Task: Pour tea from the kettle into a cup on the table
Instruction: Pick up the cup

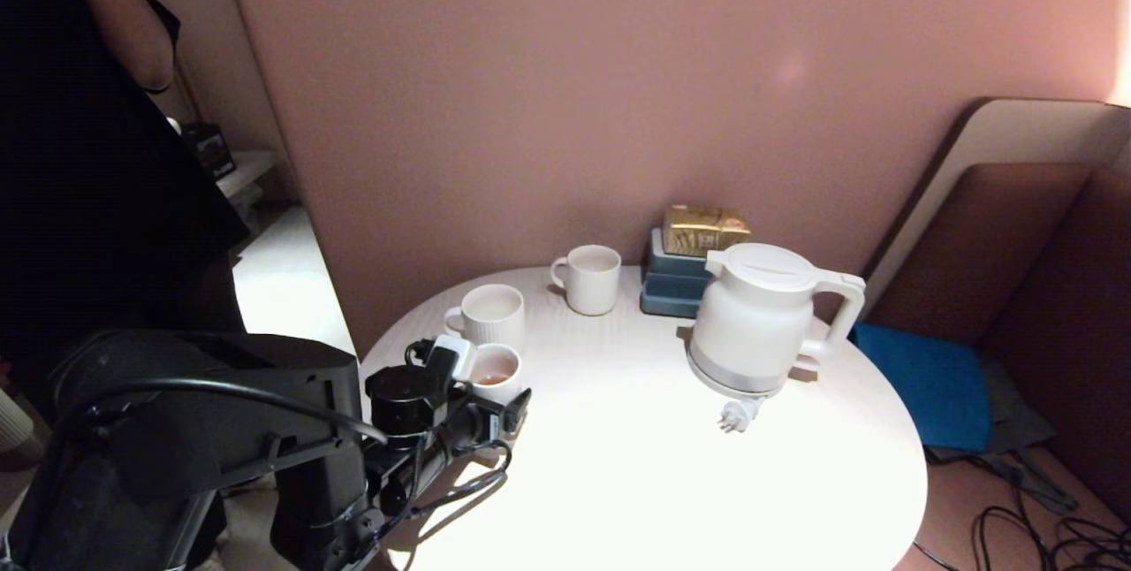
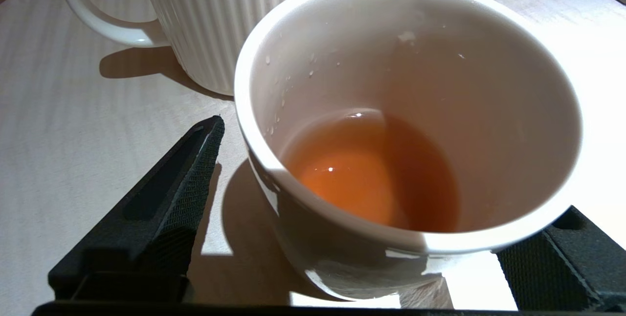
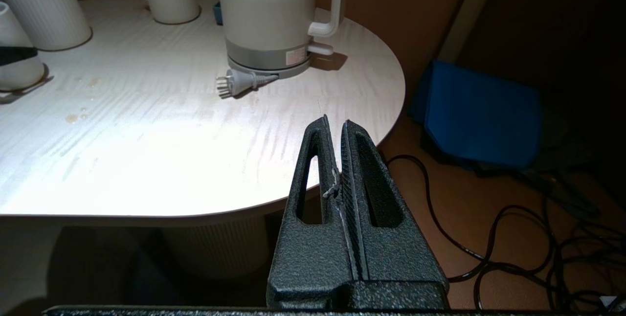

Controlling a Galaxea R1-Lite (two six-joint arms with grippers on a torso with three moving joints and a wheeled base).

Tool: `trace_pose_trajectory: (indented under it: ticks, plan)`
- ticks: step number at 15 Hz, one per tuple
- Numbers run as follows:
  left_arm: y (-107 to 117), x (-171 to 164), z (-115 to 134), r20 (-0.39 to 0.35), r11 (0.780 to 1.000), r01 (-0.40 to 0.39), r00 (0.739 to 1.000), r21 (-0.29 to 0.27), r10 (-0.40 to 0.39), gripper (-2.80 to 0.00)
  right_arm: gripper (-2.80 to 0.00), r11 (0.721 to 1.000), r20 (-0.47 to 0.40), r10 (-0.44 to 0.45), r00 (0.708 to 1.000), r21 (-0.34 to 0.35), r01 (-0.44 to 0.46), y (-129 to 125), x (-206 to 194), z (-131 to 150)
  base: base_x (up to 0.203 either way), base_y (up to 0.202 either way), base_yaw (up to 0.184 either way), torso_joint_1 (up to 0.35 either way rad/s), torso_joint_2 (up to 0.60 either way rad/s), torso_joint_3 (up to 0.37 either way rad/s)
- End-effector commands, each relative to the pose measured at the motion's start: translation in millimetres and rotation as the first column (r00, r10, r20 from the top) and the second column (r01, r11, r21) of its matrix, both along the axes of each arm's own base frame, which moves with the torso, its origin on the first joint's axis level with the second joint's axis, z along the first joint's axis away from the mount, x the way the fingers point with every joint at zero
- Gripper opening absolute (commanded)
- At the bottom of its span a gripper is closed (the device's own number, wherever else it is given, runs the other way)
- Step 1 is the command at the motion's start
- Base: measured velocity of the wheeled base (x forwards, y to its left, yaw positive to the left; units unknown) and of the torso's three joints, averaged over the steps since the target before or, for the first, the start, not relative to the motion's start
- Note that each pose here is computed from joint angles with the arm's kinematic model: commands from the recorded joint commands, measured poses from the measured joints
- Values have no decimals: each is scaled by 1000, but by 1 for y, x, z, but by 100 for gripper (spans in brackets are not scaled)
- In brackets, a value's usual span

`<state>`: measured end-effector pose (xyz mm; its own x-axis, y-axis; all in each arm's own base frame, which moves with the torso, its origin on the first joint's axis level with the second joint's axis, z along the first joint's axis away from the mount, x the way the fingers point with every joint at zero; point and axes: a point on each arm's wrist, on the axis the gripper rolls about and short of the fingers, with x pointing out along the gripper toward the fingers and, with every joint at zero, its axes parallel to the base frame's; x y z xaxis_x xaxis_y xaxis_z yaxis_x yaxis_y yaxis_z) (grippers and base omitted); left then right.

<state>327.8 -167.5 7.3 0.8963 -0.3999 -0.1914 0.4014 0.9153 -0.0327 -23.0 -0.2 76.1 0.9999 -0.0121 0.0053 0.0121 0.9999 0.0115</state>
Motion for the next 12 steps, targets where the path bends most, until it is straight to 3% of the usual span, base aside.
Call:
trace_pose_trajectory:
  ticks: [1,12]
  plan:
    - [0,0,1,7,1000,0,1000,-4,1,0,-280,1000,-2,-1,1000,1,1,0,0,0,0,0,0,0,0,0]
    - [-1,1,-4,2,1000,-2,1000,9,2,0,-280,1000,1,-2,1000,1,2,0,0,0,0,0,0,0,0,0]
